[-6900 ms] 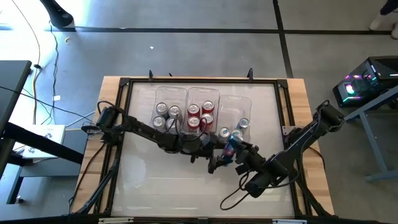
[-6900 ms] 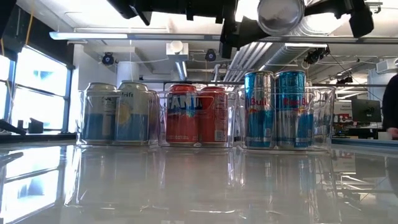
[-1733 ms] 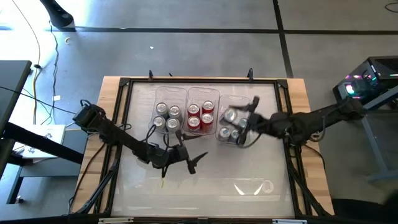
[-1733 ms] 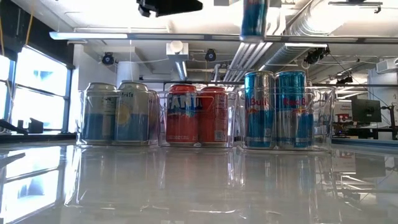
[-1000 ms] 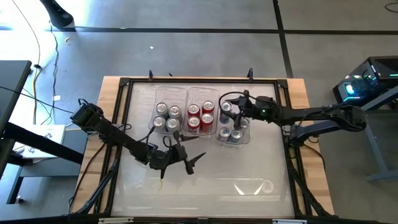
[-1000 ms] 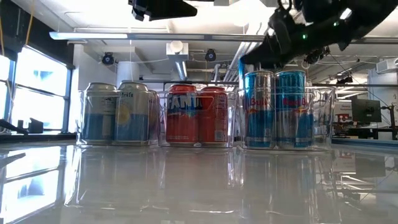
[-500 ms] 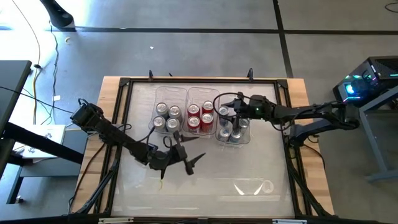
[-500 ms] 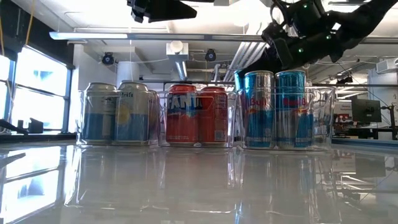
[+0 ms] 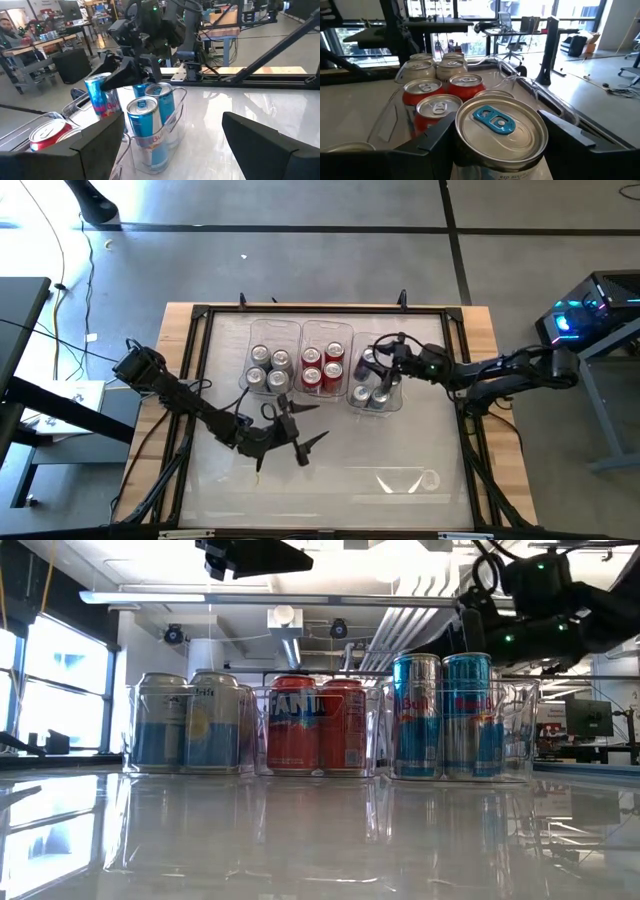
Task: Sort soda cans
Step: Put the top left blue soda can inside the right transparent bin upright
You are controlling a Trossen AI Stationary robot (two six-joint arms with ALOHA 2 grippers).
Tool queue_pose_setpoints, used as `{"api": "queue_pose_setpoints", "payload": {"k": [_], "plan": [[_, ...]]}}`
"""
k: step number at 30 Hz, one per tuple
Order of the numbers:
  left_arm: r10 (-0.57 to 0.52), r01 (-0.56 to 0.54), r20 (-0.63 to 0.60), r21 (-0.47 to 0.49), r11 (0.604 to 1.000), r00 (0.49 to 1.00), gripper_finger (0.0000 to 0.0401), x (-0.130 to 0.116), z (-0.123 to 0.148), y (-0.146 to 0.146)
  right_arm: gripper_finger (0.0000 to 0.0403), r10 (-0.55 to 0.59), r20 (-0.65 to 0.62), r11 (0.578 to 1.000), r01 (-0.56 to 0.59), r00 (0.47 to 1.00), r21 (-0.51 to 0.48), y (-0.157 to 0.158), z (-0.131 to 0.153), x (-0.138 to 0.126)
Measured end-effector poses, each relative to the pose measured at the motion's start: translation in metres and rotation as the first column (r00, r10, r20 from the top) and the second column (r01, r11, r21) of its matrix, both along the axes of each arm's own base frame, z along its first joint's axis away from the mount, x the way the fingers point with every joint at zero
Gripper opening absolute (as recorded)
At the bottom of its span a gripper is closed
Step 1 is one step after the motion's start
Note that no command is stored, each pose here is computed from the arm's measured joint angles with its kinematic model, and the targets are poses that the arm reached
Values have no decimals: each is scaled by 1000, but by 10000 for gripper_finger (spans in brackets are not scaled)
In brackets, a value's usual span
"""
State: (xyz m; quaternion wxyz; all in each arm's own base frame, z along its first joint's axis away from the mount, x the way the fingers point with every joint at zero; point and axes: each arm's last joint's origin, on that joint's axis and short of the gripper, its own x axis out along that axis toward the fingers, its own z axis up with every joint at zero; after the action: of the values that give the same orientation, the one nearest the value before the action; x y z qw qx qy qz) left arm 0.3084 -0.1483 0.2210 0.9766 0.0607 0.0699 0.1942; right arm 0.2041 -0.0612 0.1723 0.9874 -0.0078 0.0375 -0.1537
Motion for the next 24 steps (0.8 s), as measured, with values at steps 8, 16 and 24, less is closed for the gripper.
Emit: {"api": "queue_pose_setpoints", "payload": {"k": [8, 16, 24], "plan": [[12, -12, 5, -3, 1000, 1000, 330, 2, 0, 4, 226, 29, -126, 999, -32, 992, -19, -4, 10, 16], [12, -12, 5, -2, 1000, 1000, 330, 2, 0, 4, 239, 50, -148, 999, -51, 988, -5, -3, 7, 16], [11, -11, 4, 0, 1000, 1000, 330, 2, 0, 3, 244, 68, -154, 997, -71, 986, -17, -3, 7, 16]]}}
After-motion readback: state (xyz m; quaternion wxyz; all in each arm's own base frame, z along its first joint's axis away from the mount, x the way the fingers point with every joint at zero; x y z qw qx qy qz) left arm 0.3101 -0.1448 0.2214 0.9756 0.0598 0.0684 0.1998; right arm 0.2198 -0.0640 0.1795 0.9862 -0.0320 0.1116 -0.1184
